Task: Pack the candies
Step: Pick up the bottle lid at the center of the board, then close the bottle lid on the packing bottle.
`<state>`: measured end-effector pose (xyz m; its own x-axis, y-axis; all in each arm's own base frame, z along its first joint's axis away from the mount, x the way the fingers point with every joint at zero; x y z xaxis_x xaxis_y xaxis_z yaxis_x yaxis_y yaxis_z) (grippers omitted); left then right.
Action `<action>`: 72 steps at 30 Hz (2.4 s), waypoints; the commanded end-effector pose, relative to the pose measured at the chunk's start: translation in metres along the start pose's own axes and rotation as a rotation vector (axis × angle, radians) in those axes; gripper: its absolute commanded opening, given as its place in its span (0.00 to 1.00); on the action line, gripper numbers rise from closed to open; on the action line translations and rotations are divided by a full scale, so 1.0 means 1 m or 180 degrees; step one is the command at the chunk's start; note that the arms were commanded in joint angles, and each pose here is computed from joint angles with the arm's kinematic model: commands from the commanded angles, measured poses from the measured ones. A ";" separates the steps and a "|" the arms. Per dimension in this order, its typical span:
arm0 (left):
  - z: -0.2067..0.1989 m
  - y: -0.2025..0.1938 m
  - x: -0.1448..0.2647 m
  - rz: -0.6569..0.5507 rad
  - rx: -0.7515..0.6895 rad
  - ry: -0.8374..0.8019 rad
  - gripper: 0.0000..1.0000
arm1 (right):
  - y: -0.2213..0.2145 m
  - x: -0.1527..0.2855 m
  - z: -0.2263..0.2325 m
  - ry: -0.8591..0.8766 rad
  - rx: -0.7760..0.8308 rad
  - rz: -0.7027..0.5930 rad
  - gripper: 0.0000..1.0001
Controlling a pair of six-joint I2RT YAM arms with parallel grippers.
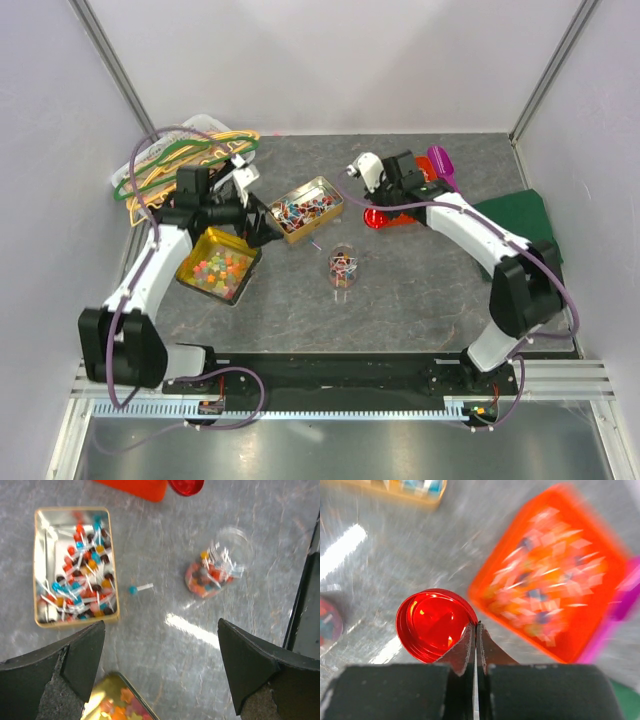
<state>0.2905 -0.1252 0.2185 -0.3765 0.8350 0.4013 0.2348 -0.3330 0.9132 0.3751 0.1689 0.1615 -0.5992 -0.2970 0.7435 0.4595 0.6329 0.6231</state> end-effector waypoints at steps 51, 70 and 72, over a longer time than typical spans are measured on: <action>-0.098 0.142 -0.091 -0.0267 -0.5420 0.1345 1.00 | 0.110 0.094 0.015 0.1759 0.0088 -0.0631 0.00; -0.122 0.129 -0.122 -0.0199 -0.5438 0.1125 0.60 | 0.103 0.095 0.021 0.1982 0.0093 -0.0671 0.00; -0.121 0.128 -0.122 -0.0180 -0.5431 0.1127 0.56 | 0.101 0.096 0.022 0.1979 0.0097 -0.0666 0.00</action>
<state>0.2557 -0.3178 0.2665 -0.5482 0.8024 0.2358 -0.8354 -0.5387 -0.1091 0.3558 0.2179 0.2802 -0.1846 -0.7381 0.6490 0.3964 0.5483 0.7363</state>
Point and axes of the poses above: each gripper's point midway between its finger pads, its own x axis back along the fingers, its own z axis along the line the jaws close on, y = z × x, the point moved 4 cm from there along x, back along the fingers, and after that the axes turned 3 degrees about -x, right-handed, at the moved point
